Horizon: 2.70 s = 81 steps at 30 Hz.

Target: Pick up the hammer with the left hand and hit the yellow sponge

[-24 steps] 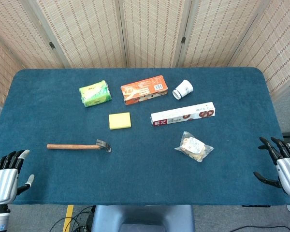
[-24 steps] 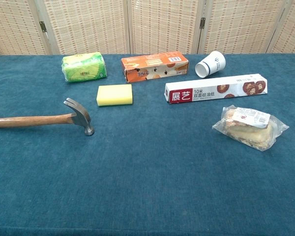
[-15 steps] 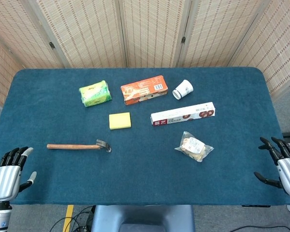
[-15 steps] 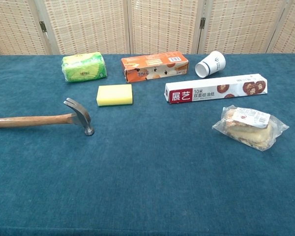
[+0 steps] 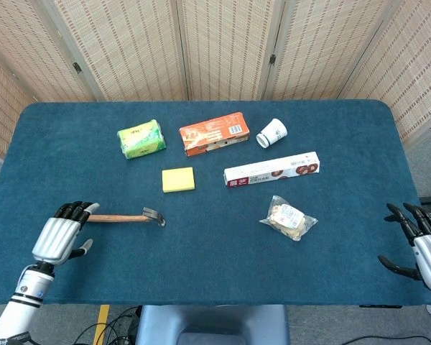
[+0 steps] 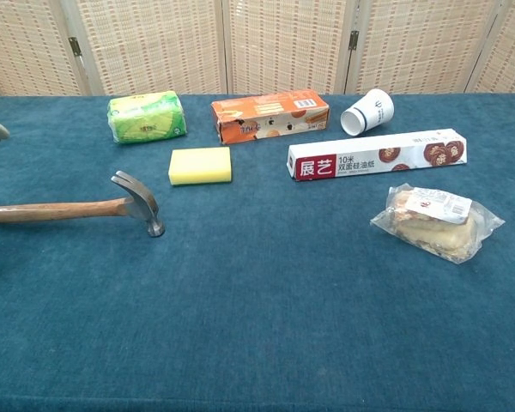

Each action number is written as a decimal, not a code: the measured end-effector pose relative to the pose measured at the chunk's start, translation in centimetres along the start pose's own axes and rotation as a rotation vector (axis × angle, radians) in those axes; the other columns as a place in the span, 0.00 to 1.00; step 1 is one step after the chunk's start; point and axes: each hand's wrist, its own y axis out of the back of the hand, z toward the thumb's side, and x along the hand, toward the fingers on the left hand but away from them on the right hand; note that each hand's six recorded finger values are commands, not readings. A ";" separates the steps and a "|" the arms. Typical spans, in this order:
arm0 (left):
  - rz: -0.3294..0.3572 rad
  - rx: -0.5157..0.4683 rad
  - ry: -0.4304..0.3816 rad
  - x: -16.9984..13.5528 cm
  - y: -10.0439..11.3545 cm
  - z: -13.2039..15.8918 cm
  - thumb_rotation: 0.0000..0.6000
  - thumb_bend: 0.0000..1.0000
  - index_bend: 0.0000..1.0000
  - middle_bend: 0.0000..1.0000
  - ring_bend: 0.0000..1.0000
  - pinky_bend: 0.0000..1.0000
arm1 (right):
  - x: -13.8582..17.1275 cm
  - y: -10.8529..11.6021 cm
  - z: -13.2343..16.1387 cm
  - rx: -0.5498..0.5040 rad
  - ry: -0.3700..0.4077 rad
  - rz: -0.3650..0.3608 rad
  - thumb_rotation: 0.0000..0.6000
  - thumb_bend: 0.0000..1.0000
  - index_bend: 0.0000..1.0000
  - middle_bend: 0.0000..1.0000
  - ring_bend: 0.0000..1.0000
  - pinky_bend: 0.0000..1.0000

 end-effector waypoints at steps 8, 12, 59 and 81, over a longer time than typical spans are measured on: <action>-0.125 0.057 -0.016 4.8 -1.5 2.2 1.00 0.34 0.10 0.12 0.05 0.18 | 0.2 0.0 -0.4 0.001 -0.014 0.002 1.00 0.07 0.08 0.32 0.09 0.12; -0.168 0.063 -0.026 6.7 -2.5 3.6 1.00 0.34 0.14 0.13 0.05 0.18 | 0.0 -0.1 -0.6 0.000 -0.019 0.005 1.00 0.07 0.08 0.32 0.09 0.12; -0.197 0.019 -0.040 9.4 -6.5 5.9 1.00 0.63 0.51 0.57 0.34 0.19 | -0.7 -0.4 -1.3 0.003 -0.042 0.022 1.00 0.07 0.08 0.34 0.09 0.12; -0.088 -0.093 -0.090 9.8 -4.7 5.7 1.00 0.73 0.73 0.78 0.59 0.50 | -0.6 -0.4 -0.9 0.006 -0.044 0.025 1.00 0.07 0.08 0.34 0.09 0.12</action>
